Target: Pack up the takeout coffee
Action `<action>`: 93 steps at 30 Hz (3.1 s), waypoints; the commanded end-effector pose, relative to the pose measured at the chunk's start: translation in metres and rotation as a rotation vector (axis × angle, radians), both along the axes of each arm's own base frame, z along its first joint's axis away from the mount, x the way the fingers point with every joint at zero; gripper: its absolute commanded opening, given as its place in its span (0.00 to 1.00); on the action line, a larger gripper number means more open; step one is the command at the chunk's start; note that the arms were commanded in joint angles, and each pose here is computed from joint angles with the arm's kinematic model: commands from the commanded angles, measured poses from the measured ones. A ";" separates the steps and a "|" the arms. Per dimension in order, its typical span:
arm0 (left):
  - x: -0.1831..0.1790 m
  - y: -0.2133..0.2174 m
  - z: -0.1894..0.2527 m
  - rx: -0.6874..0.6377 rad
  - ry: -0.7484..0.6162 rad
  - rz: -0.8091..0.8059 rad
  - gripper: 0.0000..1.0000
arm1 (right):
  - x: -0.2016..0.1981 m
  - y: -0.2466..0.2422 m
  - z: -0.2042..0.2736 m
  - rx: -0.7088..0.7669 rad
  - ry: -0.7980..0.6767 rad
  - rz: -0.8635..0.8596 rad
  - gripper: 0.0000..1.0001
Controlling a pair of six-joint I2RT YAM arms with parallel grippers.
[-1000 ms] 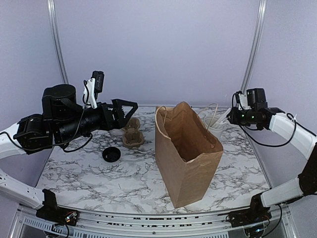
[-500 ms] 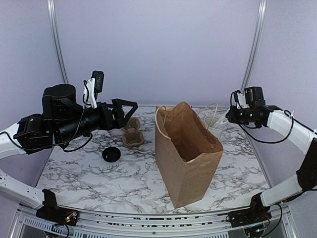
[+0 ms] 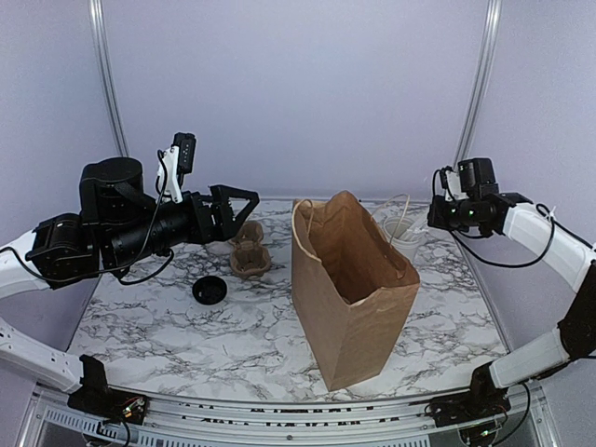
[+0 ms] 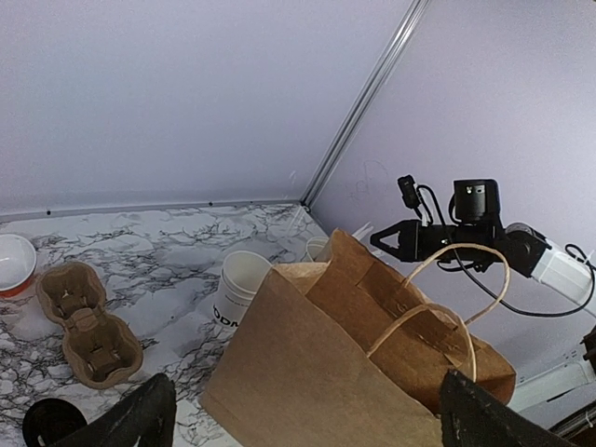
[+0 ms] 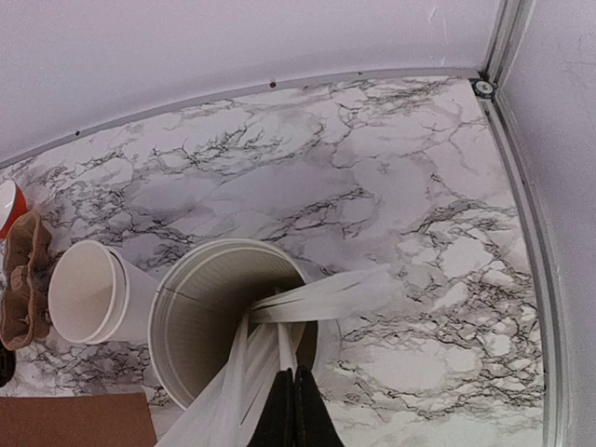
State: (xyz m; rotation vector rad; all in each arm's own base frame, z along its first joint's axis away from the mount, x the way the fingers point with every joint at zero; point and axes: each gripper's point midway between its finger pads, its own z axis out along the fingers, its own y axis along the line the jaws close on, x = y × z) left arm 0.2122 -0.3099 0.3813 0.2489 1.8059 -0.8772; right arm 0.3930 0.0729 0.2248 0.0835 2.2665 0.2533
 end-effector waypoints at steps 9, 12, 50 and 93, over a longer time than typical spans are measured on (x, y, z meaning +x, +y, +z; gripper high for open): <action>0.001 0.004 -0.002 -0.002 0.005 0.007 0.99 | -0.005 0.007 0.071 -0.037 -0.116 -0.008 0.00; 0.002 0.004 -0.001 -0.003 0.004 0.007 0.99 | -0.008 0.007 0.085 -0.042 -0.137 -0.007 0.00; 0.004 -0.004 -0.009 0.001 0.020 -0.007 0.99 | -0.085 0.061 0.331 0.178 -0.612 0.349 0.00; 0.008 -0.008 -0.018 0.016 0.035 -0.005 0.99 | -0.128 0.192 0.257 0.149 -0.349 0.787 0.30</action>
